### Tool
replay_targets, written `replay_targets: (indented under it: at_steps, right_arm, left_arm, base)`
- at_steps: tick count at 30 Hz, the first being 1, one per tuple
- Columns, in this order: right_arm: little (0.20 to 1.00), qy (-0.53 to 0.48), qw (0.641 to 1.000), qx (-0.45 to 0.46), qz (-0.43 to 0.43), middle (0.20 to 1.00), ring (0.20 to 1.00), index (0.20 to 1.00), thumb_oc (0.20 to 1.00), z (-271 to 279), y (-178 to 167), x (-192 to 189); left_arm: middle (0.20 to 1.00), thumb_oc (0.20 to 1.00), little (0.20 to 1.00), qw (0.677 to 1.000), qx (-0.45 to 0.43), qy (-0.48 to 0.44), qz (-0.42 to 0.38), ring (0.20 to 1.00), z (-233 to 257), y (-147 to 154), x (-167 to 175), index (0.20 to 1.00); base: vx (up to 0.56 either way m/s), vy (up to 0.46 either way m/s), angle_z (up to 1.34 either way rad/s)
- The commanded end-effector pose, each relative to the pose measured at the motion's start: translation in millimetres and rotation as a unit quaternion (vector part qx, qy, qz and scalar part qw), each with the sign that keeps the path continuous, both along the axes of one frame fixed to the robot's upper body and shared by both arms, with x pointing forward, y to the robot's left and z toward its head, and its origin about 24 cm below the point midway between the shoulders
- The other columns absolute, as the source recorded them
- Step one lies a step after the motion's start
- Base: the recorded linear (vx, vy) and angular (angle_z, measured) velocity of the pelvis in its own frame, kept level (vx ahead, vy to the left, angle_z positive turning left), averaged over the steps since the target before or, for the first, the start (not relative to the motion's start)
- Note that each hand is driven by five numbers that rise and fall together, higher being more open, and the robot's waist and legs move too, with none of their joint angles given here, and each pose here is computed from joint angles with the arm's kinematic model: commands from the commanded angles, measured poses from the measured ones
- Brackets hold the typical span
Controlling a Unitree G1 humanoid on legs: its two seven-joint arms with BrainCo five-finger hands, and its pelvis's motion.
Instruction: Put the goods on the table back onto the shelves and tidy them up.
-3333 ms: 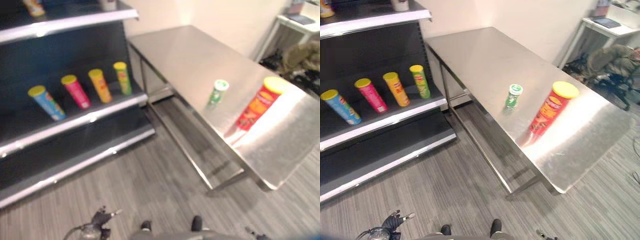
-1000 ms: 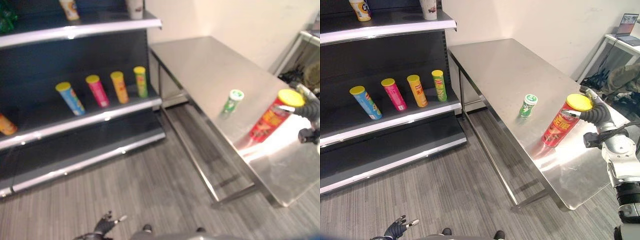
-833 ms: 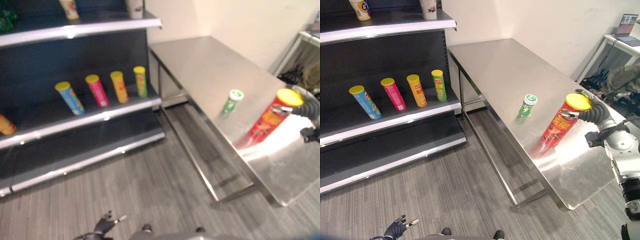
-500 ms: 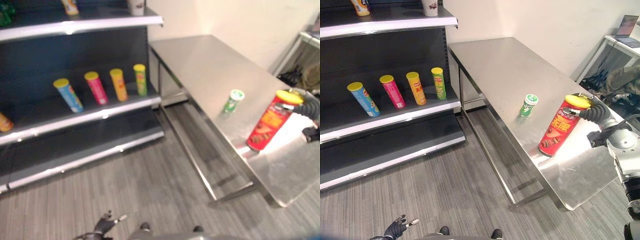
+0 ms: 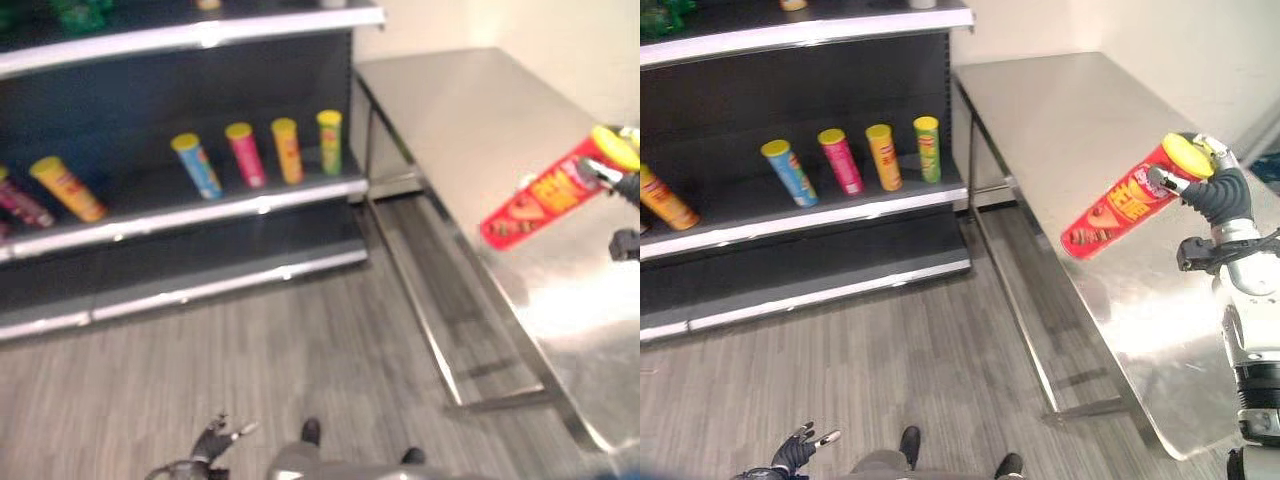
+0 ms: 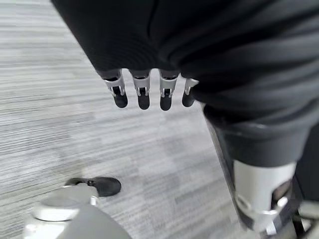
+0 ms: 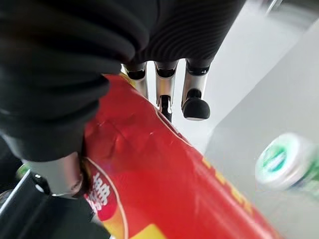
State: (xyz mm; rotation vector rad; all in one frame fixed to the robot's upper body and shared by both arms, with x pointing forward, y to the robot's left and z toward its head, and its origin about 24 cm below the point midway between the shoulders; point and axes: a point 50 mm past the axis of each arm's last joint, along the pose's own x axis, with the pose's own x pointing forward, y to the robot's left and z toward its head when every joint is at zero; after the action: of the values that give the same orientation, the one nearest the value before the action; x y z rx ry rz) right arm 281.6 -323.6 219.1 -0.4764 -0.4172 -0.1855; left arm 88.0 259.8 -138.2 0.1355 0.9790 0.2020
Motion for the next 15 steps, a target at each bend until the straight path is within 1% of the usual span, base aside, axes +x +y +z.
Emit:
replay_targets:
  at_steps: [1, 3, 5, 7, 8, 11, 14, 15]
  right_arm:
    - [0.2, -0.133, 0.99, -0.02, 0.045, 0.2, 0.2, 0.2, 0.2, 46, 25, -14]
    - [0.2, -0.136, 0.989, -0.027, 0.047, 0.2, 0.2, 0.2, 0.2, 45, 28, -16]
    - [0.2, -0.144, 0.987, -0.021, 0.07, 0.2, 0.2, 0.2, 0.2, 43, 40, -18]
    - [0.2, -0.14, 0.987, -0.019, 0.077, 0.2, 0.2, 0.2, 0.2, 40, 44, -16]
    - [0.2, -0.141, 0.986, -0.022, 0.091, 0.2, 0.2, 0.2, 0.2, 40, 52, -15]
    - [0.2, -0.139, 0.984, -0.031, 0.108, 0.2, 0.2, 0.2, 0.2, 38, 62, -16]
    - [0.2, -0.141, 0.983, -0.021, 0.113, 0.2, 0.2, 0.2, 0.2, 33, 64, -21]
    - [0.2, -0.136, 0.985, -0.013, 0.107, 0.2, 0.2, 0.2, 0.2, 29, 62, -21]
  left_arm:
    - [1.0, 1.0, 1.0, 0.999, 0.008, -0.039, 0.015, 1.0, 9, 8, 20, 1.0]
    - [1.0, 1.0, 1.0, 0.999, 0.008, -0.04, 0.025, 1.0, 9, 9, 18, 1.0]
    - [1.0, 1.0, 1.0, 0.998, 0.006, -0.027, 0.055, 1.0, 5, 11, 7, 1.0]
    - [1.0, 1.0, 1.0, 0.998, 0.007, -0.022, 0.063, 1.0, 4, 11, 3, 1.0]
    - [1.0, 1.0, 1.0, 0.997, 0.012, -0.015, 0.073, 1.0, 3, 14, -2, 1.0]
    - [1.0, 1.0, 1.0, 0.996, 0.015, -0.006, 0.087, 1.0, 1, 16, -9, 1.0]
    - [1.0, 1.0, 1.0, 0.996, 0.018, 0.004, 0.09, 1.0, 0, 19, -16, 1.0]
    - [1.0, 1.0, 1.0, 0.997, 0.017, 0.01, 0.077, 1.0, 0, 18, -16, 1.0]
  base:
    - [-0.03, 0.128, 0.6]
    - [-0.02, 0.139, 0.53]
    - [-0.01, 0.226, 0.57]
    - [-0.02, 0.237, 0.41]
    - [-0.04, 0.414, 0.27]
    - [0.04, 0.438, 0.17]
    - [0.04, 0.454, -0.03]
    - [0.07, 0.562, 0.16]
